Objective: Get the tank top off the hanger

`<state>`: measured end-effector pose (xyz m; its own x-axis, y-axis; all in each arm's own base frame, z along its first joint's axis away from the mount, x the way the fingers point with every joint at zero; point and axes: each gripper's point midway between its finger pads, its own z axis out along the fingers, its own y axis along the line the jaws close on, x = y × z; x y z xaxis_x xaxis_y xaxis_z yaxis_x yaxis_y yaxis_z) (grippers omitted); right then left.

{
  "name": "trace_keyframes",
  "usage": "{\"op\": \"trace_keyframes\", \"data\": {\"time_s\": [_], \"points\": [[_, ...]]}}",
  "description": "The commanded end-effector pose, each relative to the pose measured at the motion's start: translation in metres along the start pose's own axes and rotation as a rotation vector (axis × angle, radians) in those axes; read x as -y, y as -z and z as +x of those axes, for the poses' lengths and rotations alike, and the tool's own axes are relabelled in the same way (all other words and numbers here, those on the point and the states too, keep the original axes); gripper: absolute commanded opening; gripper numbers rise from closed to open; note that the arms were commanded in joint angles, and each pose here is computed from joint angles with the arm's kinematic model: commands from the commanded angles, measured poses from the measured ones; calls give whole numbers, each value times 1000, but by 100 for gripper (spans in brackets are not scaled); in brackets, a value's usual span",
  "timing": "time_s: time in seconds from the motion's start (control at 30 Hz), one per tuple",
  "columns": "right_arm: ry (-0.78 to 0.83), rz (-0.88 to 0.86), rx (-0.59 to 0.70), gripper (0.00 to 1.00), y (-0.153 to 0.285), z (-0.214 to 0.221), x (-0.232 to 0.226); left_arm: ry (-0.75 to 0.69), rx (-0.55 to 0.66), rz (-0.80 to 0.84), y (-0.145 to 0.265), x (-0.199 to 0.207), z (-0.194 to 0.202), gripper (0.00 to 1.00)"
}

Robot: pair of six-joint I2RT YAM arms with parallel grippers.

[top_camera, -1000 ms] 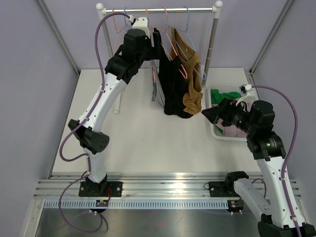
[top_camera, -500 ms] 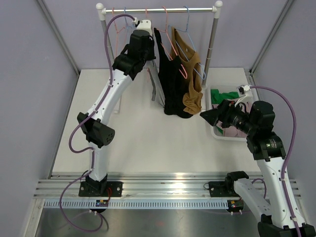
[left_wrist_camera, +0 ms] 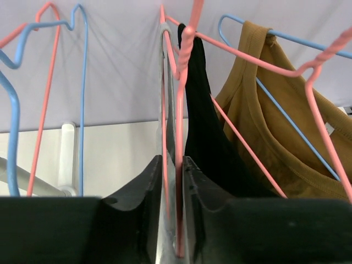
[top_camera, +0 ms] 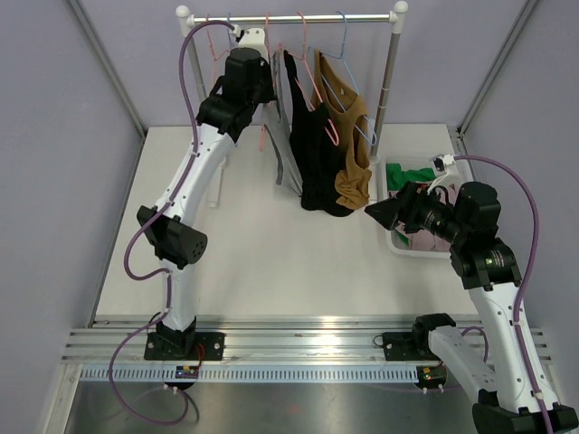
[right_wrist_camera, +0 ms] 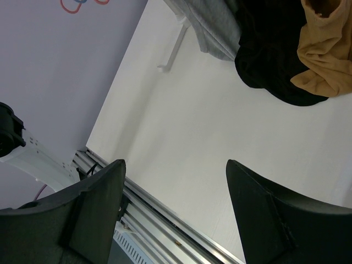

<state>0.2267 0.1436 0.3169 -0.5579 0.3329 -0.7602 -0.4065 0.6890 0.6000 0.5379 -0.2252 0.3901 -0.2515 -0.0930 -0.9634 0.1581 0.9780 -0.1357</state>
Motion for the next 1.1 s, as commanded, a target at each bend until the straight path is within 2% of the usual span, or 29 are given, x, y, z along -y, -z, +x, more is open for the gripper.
{"op": "trace_keyframes", "data": {"time_s": [0.0,0.1,0.13,0.3,0.53,0.77,1.07], "points": [[34,-51,17,80,1,-6,-10,24,100,63,8,10,-36,18],[36,-50,19,80,1,-7,-10,23,87,61,5,9,-32,12],[35,-49,17,80,1,-6,-10,21,86,59,5,8,-31,4],[37,-55,18,80,2,-7,-12,24,80,46,4,2,-31,0],[42,-64,26,80,3,-11,-16,45,161,14,32,-7,-65,0],[45,-65,28,79,3,-12,-17,62,275,41,84,-9,-115,0],[55,-63,30,79,5,-14,-18,89,337,114,148,-8,-147,0]]}}
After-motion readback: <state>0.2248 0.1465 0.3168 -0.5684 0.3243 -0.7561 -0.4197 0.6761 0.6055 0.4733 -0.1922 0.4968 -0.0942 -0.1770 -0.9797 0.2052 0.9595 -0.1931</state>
